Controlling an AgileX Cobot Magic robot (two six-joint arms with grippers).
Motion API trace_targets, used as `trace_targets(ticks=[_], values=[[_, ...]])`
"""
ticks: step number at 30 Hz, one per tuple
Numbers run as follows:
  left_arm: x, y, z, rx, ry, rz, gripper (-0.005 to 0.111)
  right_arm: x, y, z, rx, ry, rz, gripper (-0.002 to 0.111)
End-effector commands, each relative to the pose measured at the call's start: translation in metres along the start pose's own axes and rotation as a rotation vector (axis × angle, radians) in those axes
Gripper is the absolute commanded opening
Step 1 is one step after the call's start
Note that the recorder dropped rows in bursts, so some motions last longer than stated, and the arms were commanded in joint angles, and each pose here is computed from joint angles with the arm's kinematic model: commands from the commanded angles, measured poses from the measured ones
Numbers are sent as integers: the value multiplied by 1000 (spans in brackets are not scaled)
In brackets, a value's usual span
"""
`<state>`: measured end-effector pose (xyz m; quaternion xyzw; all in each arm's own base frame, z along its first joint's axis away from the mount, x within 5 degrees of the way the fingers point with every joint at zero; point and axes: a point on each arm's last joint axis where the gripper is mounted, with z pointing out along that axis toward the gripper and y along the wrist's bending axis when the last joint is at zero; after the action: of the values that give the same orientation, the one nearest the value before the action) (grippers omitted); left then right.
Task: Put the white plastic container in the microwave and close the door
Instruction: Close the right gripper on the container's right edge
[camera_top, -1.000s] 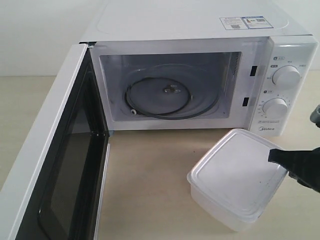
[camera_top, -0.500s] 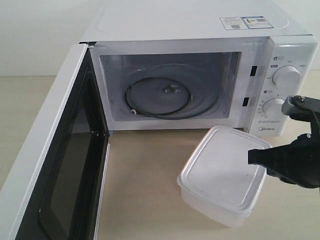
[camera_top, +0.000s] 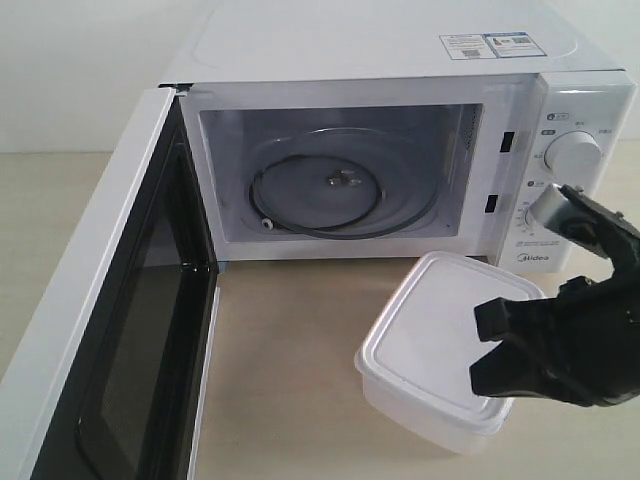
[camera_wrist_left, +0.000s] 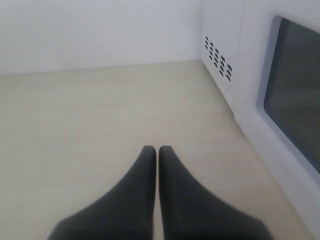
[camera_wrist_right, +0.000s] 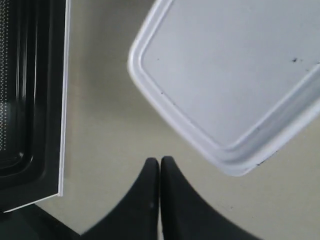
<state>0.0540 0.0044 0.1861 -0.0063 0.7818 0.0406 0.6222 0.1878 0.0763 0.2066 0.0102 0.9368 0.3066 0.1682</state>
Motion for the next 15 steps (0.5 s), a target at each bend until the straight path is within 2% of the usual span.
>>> trace_targets(ticks=[1, 5, 9, 13, 15], values=[[1, 0, 0, -1, 2, -6, 4, -1, -24, -10, 4, -5, 37, 0], [1, 0, 0, -1, 2, -6, 4, -2, -39, -14, -41, -21, 121, 0], [1, 0, 0, -1, 2, -6, 4, -6, -43, -10, -129, -85, 131, 0], [1, 0, 0, -1, 2, -6, 4, -5, -60, 4, -98, -92, 175, 1], [1, 0, 0, -1, 2, -6, 4, -6, -66, 10, -76, -79, 163, 5]])
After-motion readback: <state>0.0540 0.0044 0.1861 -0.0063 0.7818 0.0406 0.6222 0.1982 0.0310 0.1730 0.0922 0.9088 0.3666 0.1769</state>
